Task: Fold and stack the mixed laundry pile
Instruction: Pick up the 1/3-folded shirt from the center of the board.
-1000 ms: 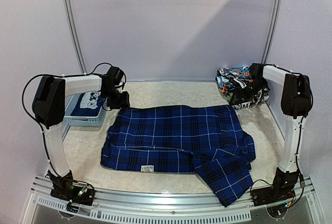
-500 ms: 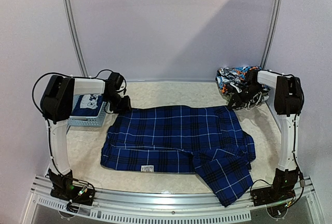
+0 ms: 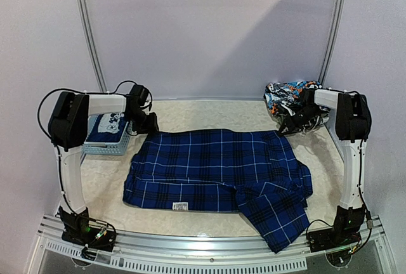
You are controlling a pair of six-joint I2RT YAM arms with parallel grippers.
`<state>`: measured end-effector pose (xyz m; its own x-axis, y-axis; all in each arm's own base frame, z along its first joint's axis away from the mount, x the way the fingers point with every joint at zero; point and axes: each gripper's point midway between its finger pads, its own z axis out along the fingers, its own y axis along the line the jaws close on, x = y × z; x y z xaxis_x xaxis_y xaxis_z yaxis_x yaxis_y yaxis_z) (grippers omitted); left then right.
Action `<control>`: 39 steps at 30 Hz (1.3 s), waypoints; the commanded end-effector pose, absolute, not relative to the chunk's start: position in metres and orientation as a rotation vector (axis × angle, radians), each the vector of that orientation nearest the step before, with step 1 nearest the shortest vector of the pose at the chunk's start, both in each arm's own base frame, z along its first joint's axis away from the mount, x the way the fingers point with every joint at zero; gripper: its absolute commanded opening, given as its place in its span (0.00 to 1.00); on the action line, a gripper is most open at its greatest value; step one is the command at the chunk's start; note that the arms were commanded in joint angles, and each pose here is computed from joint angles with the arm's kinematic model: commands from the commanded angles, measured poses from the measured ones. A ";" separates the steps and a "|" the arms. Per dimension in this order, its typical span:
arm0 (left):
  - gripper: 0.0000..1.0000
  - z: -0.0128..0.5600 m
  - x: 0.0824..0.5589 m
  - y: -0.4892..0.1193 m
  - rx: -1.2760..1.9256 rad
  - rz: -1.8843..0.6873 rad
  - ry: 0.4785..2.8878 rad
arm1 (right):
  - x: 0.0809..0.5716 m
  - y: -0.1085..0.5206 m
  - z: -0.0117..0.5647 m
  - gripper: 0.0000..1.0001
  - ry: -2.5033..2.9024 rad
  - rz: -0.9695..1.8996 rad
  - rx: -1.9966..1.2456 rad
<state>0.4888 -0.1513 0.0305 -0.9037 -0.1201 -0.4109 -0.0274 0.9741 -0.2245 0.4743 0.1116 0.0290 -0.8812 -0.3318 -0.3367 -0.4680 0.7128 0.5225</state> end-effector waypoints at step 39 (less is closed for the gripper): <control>0.00 0.096 0.496 -0.131 -0.024 -0.399 2.439 | 0.481 0.099 0.109 0.00 2.434 0.927 -0.476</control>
<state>0.4811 -0.1341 0.0460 -0.8774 -0.1076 -0.4676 0.0235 0.9638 -0.2657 0.4742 0.1052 0.0788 -0.8715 -0.1819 -0.4554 -0.4377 0.7074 0.5550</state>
